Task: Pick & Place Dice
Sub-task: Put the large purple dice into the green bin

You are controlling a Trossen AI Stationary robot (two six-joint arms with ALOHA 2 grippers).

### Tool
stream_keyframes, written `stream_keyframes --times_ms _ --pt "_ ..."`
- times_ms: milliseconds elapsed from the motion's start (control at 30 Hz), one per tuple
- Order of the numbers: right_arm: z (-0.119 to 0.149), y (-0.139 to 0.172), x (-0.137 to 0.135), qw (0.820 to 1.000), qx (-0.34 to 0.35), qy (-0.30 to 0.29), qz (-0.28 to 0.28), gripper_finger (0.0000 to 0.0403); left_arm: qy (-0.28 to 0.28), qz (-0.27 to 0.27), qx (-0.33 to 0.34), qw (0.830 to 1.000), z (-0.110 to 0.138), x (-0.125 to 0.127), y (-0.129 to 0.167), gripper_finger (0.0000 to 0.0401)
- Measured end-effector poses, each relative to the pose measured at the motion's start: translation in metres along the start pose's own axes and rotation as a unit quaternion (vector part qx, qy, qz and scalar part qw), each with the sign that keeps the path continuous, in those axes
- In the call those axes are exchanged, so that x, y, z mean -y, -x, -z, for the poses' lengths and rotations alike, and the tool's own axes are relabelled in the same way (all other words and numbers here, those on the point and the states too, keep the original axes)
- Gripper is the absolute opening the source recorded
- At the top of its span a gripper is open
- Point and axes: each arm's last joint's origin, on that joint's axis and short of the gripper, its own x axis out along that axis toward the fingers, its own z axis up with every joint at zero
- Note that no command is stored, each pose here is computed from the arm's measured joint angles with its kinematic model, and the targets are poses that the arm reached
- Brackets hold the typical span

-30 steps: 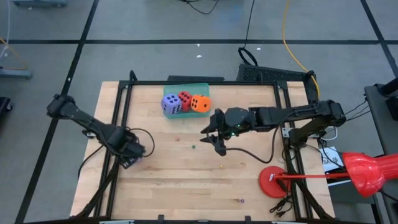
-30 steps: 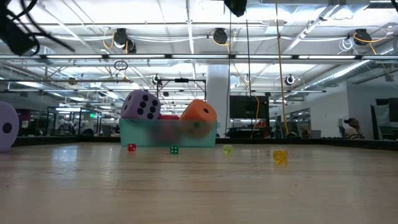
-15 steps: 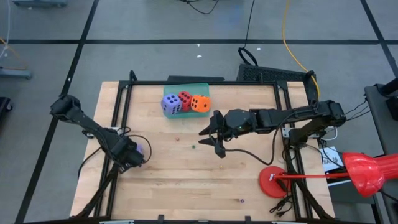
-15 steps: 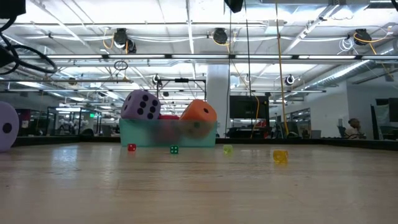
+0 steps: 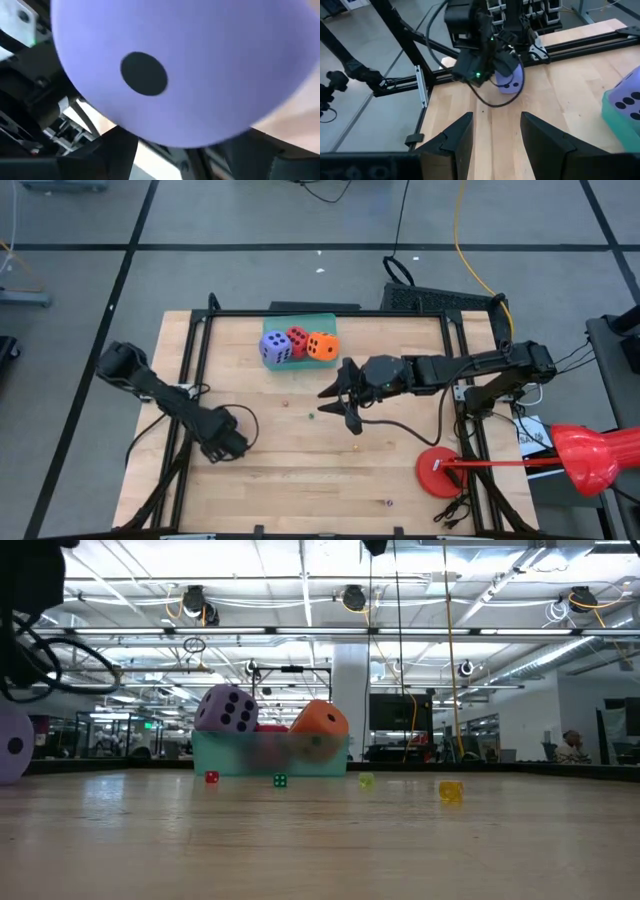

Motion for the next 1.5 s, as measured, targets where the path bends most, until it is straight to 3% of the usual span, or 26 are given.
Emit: stream_keyframes --times_ms 200,333,467,700,833,1300,1500 --pt "0.003 0.000 -0.008 1.000 -0.004 -0.006 -0.013 0.0153 0.038 0.035 0.064 0.997 -0.019 0.005 0.003 0.0267" --pt "0.004 0.000 -0.013 1.000 -0.007 -0.005 -0.019 0.0153 0.024 0.080 0.111 0.990 -0.035 0.010 0.008 0.0267" --pt "0.005 0.000 -0.015 1.000 -0.008 -0.011 -0.022 0.0153 0.019 0.135 0.159 0.978 -0.052 0.015 0.015 0.0267" --pt "0.003 0.003 -0.015 1.000 -0.005 -0.018 -0.021 0.0153 0.044 0.184 0.218 0.958 -0.079 0.013 0.025 0.0266" --pt "-0.001 0.012 -0.017 0.999 0.007 -0.022 -0.025 0.0153 0.018 0.206 0.250 0.946 -0.091 0.013 0.033 0.0267" --pt "-0.020 0.050 -0.014 0.998 0.059 -0.016 0.003 0.0153 -0.080 0.259 0.362 0.892 -0.091 0.025 0.101 0.0267" --pt "-0.013 0.050 -0.011 0.999 0.023 -0.006 0.022 0.0153 -0.049 0.308 0.336 0.889 -0.081 0.031 0.112 0.0267"
